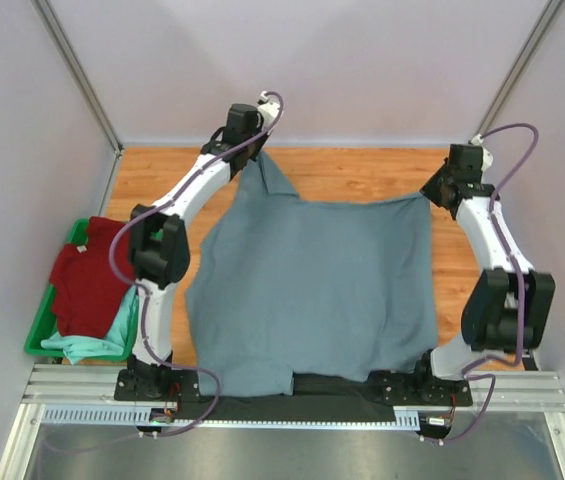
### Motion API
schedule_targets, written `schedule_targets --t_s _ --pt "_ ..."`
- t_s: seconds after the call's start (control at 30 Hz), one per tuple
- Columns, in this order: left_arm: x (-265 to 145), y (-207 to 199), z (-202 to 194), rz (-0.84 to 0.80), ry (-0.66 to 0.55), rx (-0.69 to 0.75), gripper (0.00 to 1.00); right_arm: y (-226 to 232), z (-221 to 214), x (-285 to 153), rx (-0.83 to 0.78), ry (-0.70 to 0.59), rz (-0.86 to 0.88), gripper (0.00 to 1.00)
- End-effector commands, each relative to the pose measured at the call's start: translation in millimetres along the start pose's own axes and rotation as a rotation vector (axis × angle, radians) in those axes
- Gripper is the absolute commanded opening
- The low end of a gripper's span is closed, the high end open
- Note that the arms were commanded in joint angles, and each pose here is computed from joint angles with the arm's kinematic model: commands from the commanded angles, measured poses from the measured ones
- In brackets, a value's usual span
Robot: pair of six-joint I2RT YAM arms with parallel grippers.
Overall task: Fold and stack the t-shirts
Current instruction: Flatten the tshirt out
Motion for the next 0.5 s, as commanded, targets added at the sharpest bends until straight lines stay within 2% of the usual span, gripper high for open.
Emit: schedule_targets --t_s 0.0,0.07,0.13,0.23,0.33,0.37,0.43,0.47 --pt "8.6 30.2 51.4 0.188 -0.159 -0.039 0.0 2.0 31.2 49.6 -0.036 -0.097 -0.014 0.0" --pt "18.0 30.6 52.0 0.205 -0.156 -0.059 0.0 -1.3 30.1 68.8 -0.042 -0.041 -0.026 0.0" --pt "12.2 36.0 60.7 0.238 -0.185 -0.082 0.0 5.1 43.1 68.5 -0.063 -0.068 -0.013 0.0" --pt "-17.4 47.2 85.0 0.247 -0.256 -0.112 0.0 14.4 60.2 54.3 -0.068 -0.095 0.015 0.0" --pt "-70.5 64.1 116.1 0.254 -0.353 -0.136 0.0 24.0 76.8 20.6 -0.06 -0.148 0.062 0.0" --pt "-107.2 75.3 134.6 0.266 -0.426 -0.146 0.0 28.0 85.4 -1.3 -0.057 -0.186 0.084 0.0" --pt "-140.0 81.4 145.8 0.25 -0.487 -0.148 0.0 31.3 92.1 -29.6 -0.058 -0.214 0.108 0.0" --pt "-178.0 90.5 158.7 0.256 -0.555 -0.157 0.0 33.9 98.8 -58.0 -0.058 -0.26 0.135 0.0"
Point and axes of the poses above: each gripper's point midway between its finger pads, its own x axis out along the fingers, its own y axis along the line the jaws close on, z = x × y, the point moved 9 cm from there along -x, back along the fingers, and after that the axes turned 4 degrees about -x, right-handed, at the moved point
